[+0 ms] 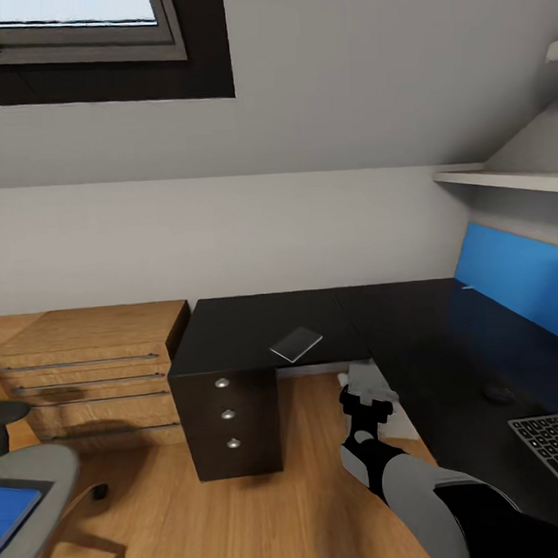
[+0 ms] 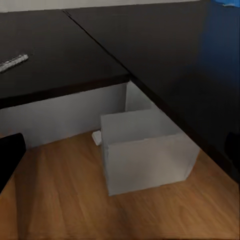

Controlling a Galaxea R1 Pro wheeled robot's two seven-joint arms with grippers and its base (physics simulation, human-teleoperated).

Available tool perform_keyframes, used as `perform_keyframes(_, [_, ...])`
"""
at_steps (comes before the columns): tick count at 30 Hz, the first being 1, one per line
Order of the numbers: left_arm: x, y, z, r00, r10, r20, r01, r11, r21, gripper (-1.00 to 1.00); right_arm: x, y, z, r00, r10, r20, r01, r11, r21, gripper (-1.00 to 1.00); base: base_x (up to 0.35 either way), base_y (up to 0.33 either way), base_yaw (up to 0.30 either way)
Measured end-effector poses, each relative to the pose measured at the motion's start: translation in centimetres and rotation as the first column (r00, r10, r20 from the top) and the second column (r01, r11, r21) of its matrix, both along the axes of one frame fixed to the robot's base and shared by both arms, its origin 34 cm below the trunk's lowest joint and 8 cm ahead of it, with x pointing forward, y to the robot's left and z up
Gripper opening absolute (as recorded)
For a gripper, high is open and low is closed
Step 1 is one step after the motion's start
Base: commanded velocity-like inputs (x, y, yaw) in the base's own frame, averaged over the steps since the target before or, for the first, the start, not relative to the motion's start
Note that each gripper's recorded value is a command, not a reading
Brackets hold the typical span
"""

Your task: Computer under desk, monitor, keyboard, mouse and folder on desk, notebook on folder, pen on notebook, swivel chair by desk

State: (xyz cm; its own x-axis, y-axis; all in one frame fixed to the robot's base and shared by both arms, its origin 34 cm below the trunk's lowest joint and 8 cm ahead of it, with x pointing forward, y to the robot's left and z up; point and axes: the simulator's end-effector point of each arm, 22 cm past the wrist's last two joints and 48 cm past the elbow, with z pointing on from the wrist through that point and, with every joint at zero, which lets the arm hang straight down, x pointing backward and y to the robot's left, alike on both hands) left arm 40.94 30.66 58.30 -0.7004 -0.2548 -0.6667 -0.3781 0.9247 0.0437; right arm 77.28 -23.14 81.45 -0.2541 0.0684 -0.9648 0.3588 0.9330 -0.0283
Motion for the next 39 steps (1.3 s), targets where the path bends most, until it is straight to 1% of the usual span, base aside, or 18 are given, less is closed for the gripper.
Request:
perform_keyframes(4, [0.0,0.0,0.0,1.0,-0.001,0.0,0.001,1.0,0.001,1.0,-0.1,0.7,-0.4,0.999,0.041,-0.012,-0.042,0.999,-0.029,1.0,-0.304,0.116,0.188])
perform_keyframes(8, [0.1,0.1,0.1,1.0,0.0,0.005,0.0,1.0,0.002,1.0,-0.2,1.0,-0.4,0.998,0.062,-0.016,-0.063,0.997,-0.046,1.0,-0.089,0.042,0.042])
perform_keyframes(10, [0.1,0.1,0.1,1.0,0.0,0.007,0.0,1.0,0.002,1.0,-0.1,1.1,-0.4,0.998,0.069,-0.017,-0.069,0.996,-0.047,1.0,-0.019,0.009,0.009])
perform_keyframes(16, [0.2,0.1,0.3,1.0,0.0,0.011,0.0,1.0,0.003,1.0,0.0,2.2,-0.7,0.993,0.118,-0.019,-0.118,0.992,-0.033,1.0,-0.006,0.003,0.003])
perform_keyframes(18, [0.2,0.1,0.2,1.0,0.001,0.01,-0.001,1.0,0.002,1.0,-0.4,2.7,-1.5,0.99,0.138,-0.03,-0.139,0.99,-0.024,1.0,-0.001,0.0,0.0])
perform_keyframes(19, [0.2,0.0,0.2,1.0,0.001,0.009,-0.001,1.0,0.0,1.0,-2.1,3.6,-3.9,0.982,0.18,-0.064,-0.181,0.984,-0.001,1.0,0.0,0.0,0.0])
perform_keyframes(20, [0.1,-0.1,0.2,1.0,0.001,0.008,-0.001,1.0,-0.001,1.0,-3.9,4.3,-6.0,0.973,0.211,-0.097,-0.21,0.978,0.018,1.0,0.0,0.0,0.0])
perform_keyframes(21, [0.1,0.0,0.2,1.0,0.002,0.008,-0.002,1.0,0.0,1.0,-5.3,4.8,-7.7,0.965,0.232,-0.123,-0.23,0.973,0.031,1.0,0.0,0.0,0.0])
perform_keyframes(22, [0.1,0.2,0.2,1.0,0.004,0.007,-0.004,1.0,0.004,1.0,-7.8,5.3,-10.2,0.953,0.253,-0.17,-0.248,0.968,0.047,1.0,0.0,0.0,0.0])
perform_keyframes(25, [0.1,0.3,0.2,1.0,0.006,0.007,-0.006,1.0,0.006,1.0,-10.0,5.4,-12.2,0.943,0.259,-0.207,-0.253,0.966,0.058,1.0,0.0,0.0,0.0])
perform_keyframes(28, [0.1,0.4,0.2,1.0,0.007,0.007,-0.007,1.0,0.008,1.0,-12.3,5.3,-14.2,0.936,0.252,-0.245,-0.242,0.968,0.07,1.0,0.0,0.0,0.0])
perform_keyframes(30, [0.1,0.4,0.2,1.0,0.007,0.007,-0.007,1.0,0.008,1.0,-13.2,5.2,-14.9,0.934,0.247,-0.259,-0.234,0.969,0.078,1.0,0.0,0.0,0.0])
perform_keyframes(32, [0.1,0.4,0.2,1.0,0.007,0.007,-0.007,1.0,0.008,1.0,-14.3,3.8,-15.9,0.932,0.232,-0.278,-0.22,0.973,0.074,1.0,0.0,0.0,0.0])
perform_keyframes(33, [0.1,0.5,0.2,1.0,0.006,0.007,-0.006,1.0,0.009,1.0,-16.8,2.4,-17.9,0.919,0.242,-0.311,-0.227,0.97,0.082,1.0,0.0,0.0,0.0])
perform_keyframes(35, [0.1,0.5,0.2,1.0,0.006,0.007,-0.006,1.0,0.009,1.0,-17.3,2.4,-18.3,0.912,0.259,-0.317,-0.245,0.966,0.085,1.0,0.0,0.0,0.0])
perform_keyframes(39, [0.0,0.5,0.1,1.0,0.007,0.003,-0.007,1.0,0.009,1.0,-17.5,2.3,-18.5,0.91,0.267,-0.318,-0.252,0.964,0.088,1.0,0.0,0.0,0.028])
